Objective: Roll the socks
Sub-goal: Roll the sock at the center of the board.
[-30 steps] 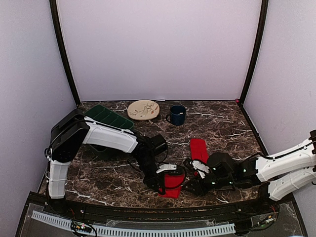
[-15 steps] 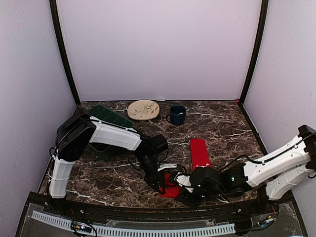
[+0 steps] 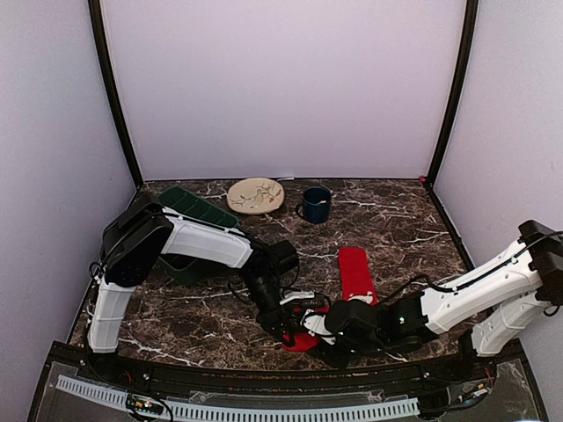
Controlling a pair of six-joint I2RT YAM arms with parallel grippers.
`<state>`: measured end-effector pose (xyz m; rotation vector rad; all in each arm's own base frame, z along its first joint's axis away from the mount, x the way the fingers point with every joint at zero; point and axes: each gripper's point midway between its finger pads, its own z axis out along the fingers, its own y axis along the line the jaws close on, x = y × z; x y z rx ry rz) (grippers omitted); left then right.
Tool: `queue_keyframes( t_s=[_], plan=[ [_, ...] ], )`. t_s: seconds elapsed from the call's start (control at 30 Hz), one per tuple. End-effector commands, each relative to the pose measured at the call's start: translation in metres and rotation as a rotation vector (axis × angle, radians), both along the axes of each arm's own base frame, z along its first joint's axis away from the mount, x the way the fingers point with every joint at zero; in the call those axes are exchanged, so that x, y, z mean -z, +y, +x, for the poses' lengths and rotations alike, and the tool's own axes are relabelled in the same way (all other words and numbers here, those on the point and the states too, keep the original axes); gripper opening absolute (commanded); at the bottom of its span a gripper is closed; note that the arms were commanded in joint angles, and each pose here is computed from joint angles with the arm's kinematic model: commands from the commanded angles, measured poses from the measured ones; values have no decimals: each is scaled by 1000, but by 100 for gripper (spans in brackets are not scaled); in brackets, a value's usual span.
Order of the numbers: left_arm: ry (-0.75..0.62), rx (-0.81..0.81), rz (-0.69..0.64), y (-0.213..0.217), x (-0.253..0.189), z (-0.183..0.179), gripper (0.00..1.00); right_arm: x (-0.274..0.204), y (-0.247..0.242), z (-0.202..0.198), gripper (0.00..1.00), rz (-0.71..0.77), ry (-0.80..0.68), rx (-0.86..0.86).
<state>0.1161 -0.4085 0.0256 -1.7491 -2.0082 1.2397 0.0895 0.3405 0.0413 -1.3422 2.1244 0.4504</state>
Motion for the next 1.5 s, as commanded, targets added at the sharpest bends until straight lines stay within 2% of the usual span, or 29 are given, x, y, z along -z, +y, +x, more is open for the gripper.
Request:
queue_keyframes(
  t_s=[0.0,0.37,0.6,0.83,1.0,1.17,1.3,1.47],
  plan=[
    [21,2,37,5,4,-2,15,-8,13,4,48,13,-41,-22],
    [25,2,39,6,5,-3,16,-2,16,5,36,17,2,-43],
    [25,3,35,5,5,-3,16,2,17,5,35,13,14,-51],
    [30,0,43,6,7,-3,18,6,18,5,13,11,35,-55],
    [10,-22,79,8,13,0,26,6,18,5,3,16,52,-49],
    [-9,-51,139,16,20,7,34,9,14,5,0,26,85,-31],
    [-3,-96,184,26,27,14,37,10,12,6,0,38,106,-19],
    [3,-144,144,28,16,21,38,12,11,8,0,49,128,-7]
  ],
)
